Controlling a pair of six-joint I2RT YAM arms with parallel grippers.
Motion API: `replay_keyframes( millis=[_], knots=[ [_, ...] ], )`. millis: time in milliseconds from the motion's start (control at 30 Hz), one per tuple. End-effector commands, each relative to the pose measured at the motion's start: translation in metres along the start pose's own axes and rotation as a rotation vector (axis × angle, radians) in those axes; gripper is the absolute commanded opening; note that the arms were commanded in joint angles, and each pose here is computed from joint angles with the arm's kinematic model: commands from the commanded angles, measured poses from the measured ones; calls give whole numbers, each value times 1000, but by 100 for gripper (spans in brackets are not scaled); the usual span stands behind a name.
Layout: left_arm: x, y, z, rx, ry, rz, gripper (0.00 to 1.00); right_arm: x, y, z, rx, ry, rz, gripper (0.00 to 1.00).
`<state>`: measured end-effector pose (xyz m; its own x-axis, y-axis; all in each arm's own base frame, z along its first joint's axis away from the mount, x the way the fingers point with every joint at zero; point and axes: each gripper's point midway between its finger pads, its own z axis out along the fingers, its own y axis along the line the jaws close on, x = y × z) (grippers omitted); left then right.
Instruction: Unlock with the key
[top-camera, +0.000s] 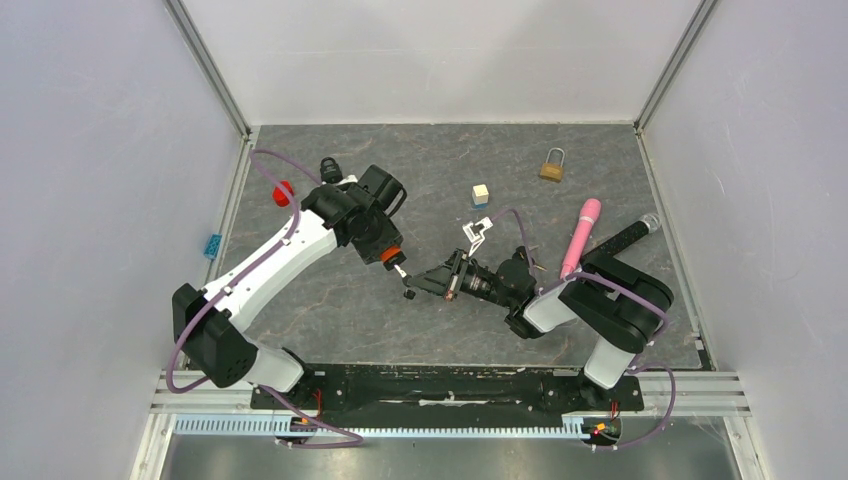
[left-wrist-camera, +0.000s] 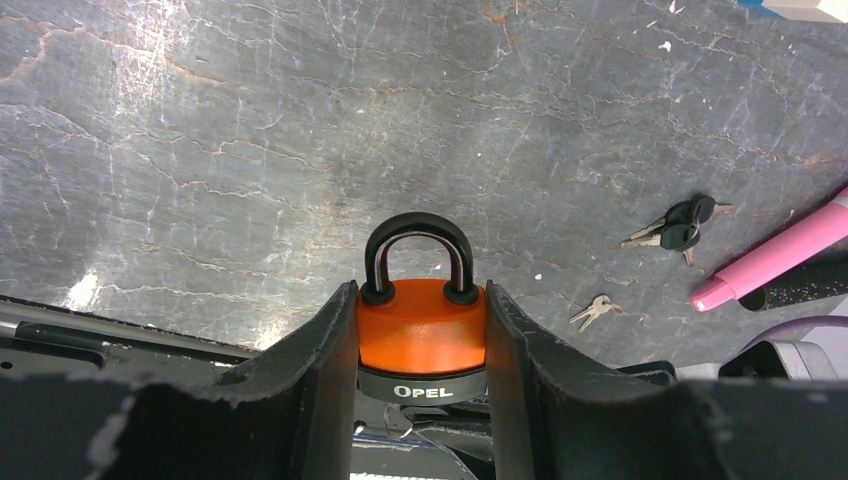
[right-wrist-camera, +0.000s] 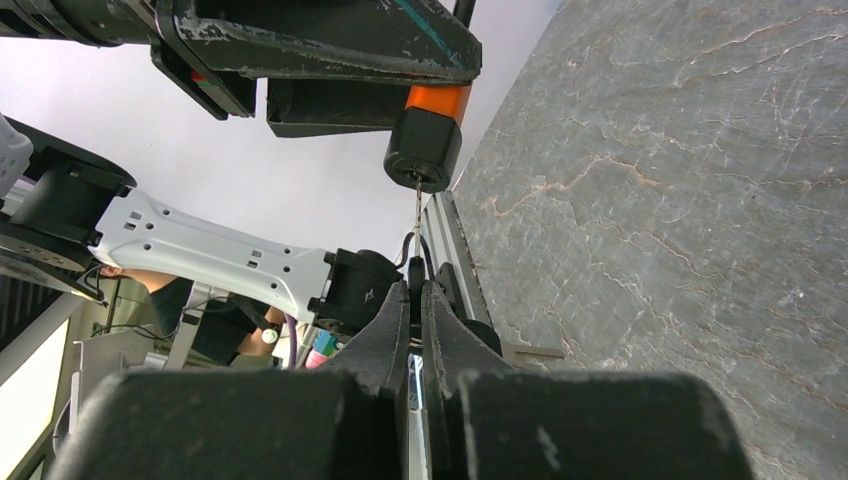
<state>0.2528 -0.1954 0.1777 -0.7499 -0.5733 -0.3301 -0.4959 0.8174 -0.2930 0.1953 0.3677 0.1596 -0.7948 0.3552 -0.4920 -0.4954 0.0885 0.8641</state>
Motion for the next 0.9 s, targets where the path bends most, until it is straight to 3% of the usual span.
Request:
replay_keyframes(
  millis=[0,867],
  knots=[
    [-11,-21,-15,79,-46,-56,8,-12,17,8,-63,-43,-11,0],
    [18,-30,-12,104,-65,-40,8,-28,5,-9,36,-140,-10,0]
  ],
)
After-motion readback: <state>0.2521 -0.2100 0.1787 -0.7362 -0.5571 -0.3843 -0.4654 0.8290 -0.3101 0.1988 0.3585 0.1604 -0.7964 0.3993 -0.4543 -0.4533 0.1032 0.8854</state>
